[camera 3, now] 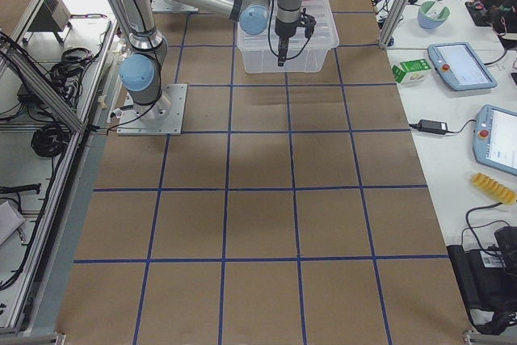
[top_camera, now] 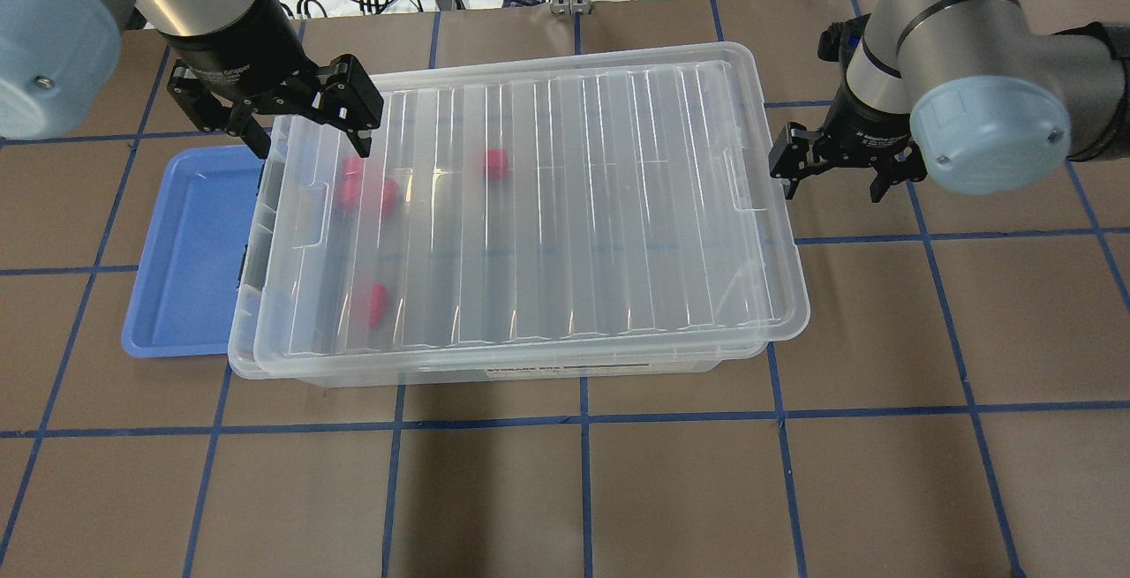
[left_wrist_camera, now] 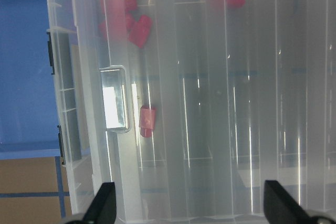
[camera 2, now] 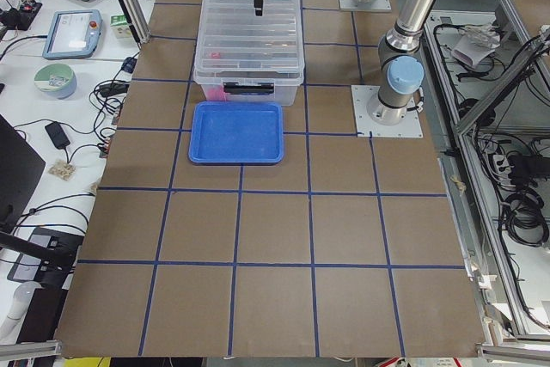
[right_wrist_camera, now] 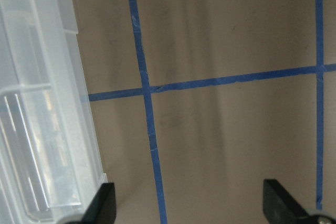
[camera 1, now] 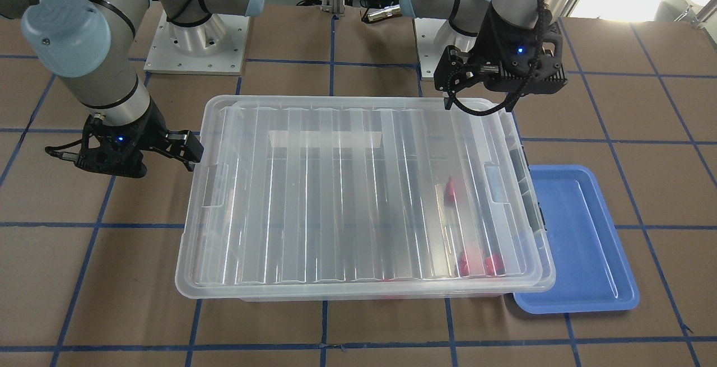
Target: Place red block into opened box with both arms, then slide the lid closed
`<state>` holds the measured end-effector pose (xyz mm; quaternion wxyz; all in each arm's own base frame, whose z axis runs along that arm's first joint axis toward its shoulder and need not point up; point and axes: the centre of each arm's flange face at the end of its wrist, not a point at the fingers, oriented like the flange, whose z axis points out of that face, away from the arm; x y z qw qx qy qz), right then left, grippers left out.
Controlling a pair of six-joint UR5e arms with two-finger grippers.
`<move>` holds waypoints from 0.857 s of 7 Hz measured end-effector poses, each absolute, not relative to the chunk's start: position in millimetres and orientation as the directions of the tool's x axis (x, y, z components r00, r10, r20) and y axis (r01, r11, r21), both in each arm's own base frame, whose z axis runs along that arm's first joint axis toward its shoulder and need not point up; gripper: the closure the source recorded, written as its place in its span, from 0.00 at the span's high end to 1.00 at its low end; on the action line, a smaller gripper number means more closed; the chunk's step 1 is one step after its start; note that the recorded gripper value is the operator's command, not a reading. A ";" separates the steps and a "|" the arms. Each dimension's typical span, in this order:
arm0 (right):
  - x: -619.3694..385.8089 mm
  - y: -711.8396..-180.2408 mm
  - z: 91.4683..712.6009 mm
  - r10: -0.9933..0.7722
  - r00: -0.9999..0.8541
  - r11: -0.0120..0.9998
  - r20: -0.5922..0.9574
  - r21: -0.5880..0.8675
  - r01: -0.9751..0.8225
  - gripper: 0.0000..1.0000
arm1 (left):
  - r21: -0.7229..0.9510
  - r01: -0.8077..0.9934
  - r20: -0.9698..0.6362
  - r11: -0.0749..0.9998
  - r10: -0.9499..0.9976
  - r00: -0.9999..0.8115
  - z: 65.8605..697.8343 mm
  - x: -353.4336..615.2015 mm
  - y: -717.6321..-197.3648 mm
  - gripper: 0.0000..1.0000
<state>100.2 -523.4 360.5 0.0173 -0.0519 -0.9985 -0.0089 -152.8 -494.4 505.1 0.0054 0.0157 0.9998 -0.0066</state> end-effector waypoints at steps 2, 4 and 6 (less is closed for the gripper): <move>109.1 -528.9 399.4 0.092 -0.995 0.995 0.025 -0.048 0.091 1.00 | -0.012 0.031 -0.011 0.999 0.030 -0.999 504.5 -152.8 -493.5 1.00; 151.7 -518.8 481.0 0.084 -0.996 0.990 -0.029 -0.108 0.086 1.00 | -0.019 0.029 -0.011 0.999 0.029 -1.000 508.3 -151.5 -492.1 1.00; 186.7 -500.1 514.0 0.057 -0.998 0.996 -0.031 -0.061 0.059 1.00 | -0.031 0.030 -0.009 0.999 0.030 -0.999 514.2 -149.5 -493.1 1.00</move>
